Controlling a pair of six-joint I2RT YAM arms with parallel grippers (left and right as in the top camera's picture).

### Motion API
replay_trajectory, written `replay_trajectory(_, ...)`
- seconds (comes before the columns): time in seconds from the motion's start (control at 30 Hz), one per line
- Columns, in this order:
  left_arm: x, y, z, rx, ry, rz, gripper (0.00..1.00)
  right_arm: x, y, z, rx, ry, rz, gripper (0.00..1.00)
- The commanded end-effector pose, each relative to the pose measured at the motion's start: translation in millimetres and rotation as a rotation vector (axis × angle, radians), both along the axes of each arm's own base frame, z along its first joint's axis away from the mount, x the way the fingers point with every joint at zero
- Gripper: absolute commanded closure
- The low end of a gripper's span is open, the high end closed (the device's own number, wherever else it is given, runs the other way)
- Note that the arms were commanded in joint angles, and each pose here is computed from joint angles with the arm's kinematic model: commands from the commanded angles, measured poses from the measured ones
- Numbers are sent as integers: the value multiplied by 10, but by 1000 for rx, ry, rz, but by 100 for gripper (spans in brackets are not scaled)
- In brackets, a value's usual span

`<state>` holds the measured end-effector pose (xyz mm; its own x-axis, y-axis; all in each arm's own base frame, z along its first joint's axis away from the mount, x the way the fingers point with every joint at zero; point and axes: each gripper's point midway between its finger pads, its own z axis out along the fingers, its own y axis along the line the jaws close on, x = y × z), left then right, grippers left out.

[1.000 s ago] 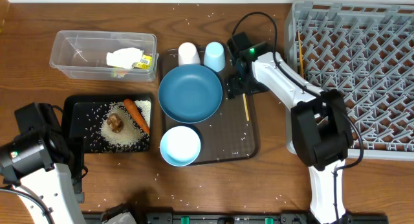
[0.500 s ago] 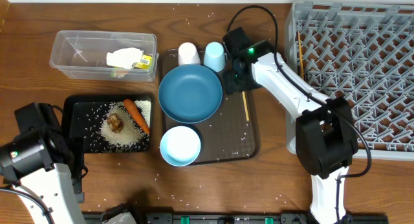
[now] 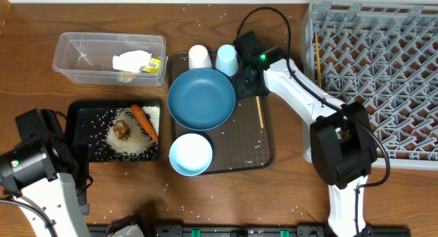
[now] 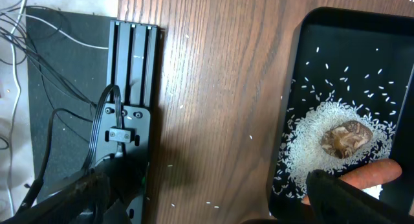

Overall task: Sort waste into correct bins and load items into the dishwasher rack
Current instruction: 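Close the right gripper on the second chopstick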

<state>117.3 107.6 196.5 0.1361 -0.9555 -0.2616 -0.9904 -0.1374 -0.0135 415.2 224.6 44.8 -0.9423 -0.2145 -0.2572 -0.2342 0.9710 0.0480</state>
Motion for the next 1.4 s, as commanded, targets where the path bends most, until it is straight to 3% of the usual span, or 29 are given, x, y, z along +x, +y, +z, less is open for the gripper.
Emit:
replay_trajectory(0.0, -18, 22, 9, 10, 3, 19, 2, -21, -63, -186, -30, 25, -20, 37)
replay_trajectory(0.67, -18, 22, 9, 10, 3, 19, 2, -110, -160, -715, -92, 115, -27, 39)
replay_trajectory(0.8, -18, 22, 9, 10, 3, 19, 2, -173, -172, -853, -104, 151, -38, 55)
replay_trajectory(1.0, -18, 21, 9, 9, 2, 19, 2, -196, -187, -851, -107, 163, -42, 95)
replay_trajectory(1.37, -18, 21, 9, 9, 2, 19, 2, -88, -214, -400, -84, 154, -76, 99)
